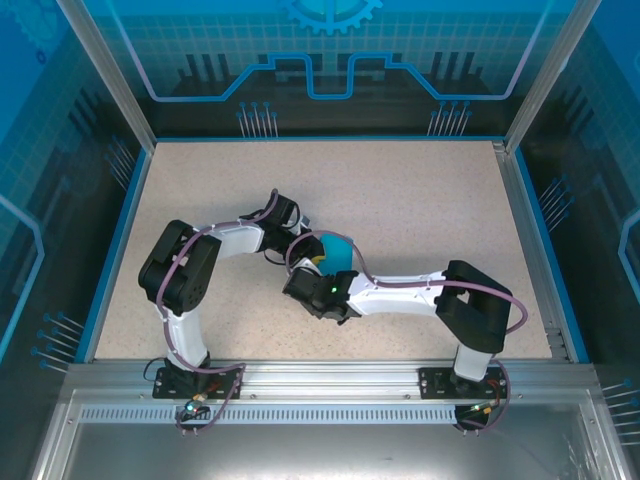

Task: Fold a paper plane with a square sheet of paper (pick it up from the middle)
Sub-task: Fold the triangle a second time at the center of the table.

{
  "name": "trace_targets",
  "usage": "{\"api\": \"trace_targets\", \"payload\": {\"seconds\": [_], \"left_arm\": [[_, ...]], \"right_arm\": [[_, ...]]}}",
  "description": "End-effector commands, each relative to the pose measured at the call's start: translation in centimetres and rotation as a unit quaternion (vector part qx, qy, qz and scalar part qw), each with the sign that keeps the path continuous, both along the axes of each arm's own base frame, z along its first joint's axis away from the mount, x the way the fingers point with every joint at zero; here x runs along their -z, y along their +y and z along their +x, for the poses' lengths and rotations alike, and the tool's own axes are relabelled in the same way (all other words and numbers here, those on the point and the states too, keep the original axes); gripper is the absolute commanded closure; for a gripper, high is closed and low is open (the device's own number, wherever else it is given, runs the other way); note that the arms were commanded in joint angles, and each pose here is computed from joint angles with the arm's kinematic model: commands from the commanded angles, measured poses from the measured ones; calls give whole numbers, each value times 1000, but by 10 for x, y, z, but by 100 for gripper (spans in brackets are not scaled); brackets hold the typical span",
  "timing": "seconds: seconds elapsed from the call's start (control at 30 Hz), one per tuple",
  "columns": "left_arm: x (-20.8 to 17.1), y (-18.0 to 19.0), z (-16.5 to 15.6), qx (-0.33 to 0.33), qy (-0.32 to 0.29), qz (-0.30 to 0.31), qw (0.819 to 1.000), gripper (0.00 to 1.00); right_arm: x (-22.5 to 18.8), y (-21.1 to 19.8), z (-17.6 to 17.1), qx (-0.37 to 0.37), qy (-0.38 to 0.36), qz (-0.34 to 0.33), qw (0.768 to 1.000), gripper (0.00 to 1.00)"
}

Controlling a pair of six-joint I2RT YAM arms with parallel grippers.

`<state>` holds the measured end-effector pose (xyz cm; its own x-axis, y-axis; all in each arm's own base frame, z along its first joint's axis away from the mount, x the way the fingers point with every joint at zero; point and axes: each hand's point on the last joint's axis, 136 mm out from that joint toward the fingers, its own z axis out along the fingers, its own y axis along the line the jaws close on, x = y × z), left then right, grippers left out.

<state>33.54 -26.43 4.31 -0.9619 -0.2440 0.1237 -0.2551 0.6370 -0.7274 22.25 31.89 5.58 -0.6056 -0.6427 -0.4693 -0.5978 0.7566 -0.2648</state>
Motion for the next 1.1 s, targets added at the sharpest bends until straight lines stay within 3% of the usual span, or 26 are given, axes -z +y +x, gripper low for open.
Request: {"api": "trace_targets", "payload": {"seconds": [0.0, 0.23, 0.37, 0.4, 0.57, 0.7, 0.83, 1.07], "left_arm": [[-20, -5, -3, 12, -11, -13, 1000, 84], [-23, -4, -2, 11, -15, -12, 1000, 83], [-25, -3, -1, 8, -16, -9, 1000, 77], [-25, -3, -2, 9, -17, -7, 1000, 77], [-27, 18, -3, -16, -31, 51, 998, 56], [-32, 31, -7, -44, -43, 75, 995, 52], [-36, 36, -18, -48, -48, 80, 995, 54], [-31, 30, -46, -20, -44, 90, 995, 70]], "right_arm": [[-13, -8, -6, 2, -10, 2, 1000, 70], [-14, -12, -5, 6, -2, 16, 1000, 86], [-12, -12, -6, 3, 24, 41, 999, 94], [-11, -11, -6, 2, 36, 55, 998, 95], [-14, -11, -9, -13, 109, 139, 984, 96], [-17, -17, -1, -6, 161, 223, 961, 96], [-19, -23, 0, -12, 219, 292, 931, 94], [-7, -41, 14, 15, 244, 304, 921, 94]]}}
